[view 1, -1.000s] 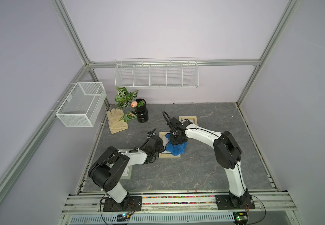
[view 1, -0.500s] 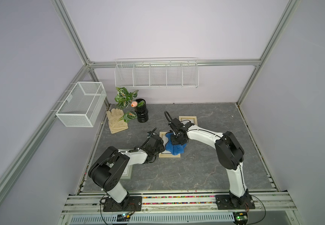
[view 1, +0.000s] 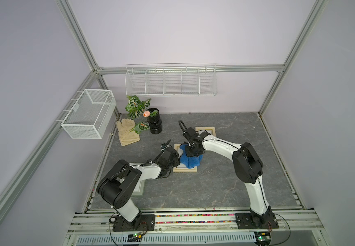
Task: Wipe the picture frame with a cloth
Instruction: Wipe the dirt from the picture frame, then adjust the cleaning item.
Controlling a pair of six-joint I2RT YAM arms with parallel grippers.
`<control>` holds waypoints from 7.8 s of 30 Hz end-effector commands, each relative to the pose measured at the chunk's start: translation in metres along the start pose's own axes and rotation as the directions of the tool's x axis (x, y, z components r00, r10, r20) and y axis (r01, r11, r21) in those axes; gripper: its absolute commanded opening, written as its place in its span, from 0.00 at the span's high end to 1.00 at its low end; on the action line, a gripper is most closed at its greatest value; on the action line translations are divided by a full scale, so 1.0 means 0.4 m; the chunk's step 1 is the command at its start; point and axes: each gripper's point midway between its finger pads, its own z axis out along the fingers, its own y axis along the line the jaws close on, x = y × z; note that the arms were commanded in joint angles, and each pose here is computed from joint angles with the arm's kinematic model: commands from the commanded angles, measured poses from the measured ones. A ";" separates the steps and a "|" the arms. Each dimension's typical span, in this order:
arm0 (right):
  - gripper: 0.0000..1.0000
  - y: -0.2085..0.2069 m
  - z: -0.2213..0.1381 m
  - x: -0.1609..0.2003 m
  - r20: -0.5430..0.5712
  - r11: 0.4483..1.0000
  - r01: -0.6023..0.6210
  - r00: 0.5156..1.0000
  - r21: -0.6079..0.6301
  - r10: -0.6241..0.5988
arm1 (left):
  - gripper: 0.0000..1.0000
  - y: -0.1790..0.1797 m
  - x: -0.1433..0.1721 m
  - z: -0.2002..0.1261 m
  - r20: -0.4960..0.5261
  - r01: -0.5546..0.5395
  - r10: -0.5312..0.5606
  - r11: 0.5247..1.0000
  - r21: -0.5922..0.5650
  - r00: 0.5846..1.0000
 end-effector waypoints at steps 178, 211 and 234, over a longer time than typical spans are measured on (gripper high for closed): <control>0.93 -0.100 -0.023 0.088 -0.048 0.988 -0.038 0.998 0.148 0.046 | 0.65 0.300 0.290 -0.036 -0.314 0.074 -0.215 0.911 -0.405 0.925; 0.92 -0.106 -0.281 0.088 0.188 0.893 -0.203 0.936 -0.401 0.297 | 0.31 -0.102 -0.048 -0.204 -0.102 -0.124 0.133 0.989 0.085 0.986; 0.87 0.089 -0.448 0.060 0.236 0.674 -0.076 0.903 -0.735 0.359 | 0.20 -0.426 0.083 -0.315 0.044 -0.369 0.422 0.732 0.573 0.906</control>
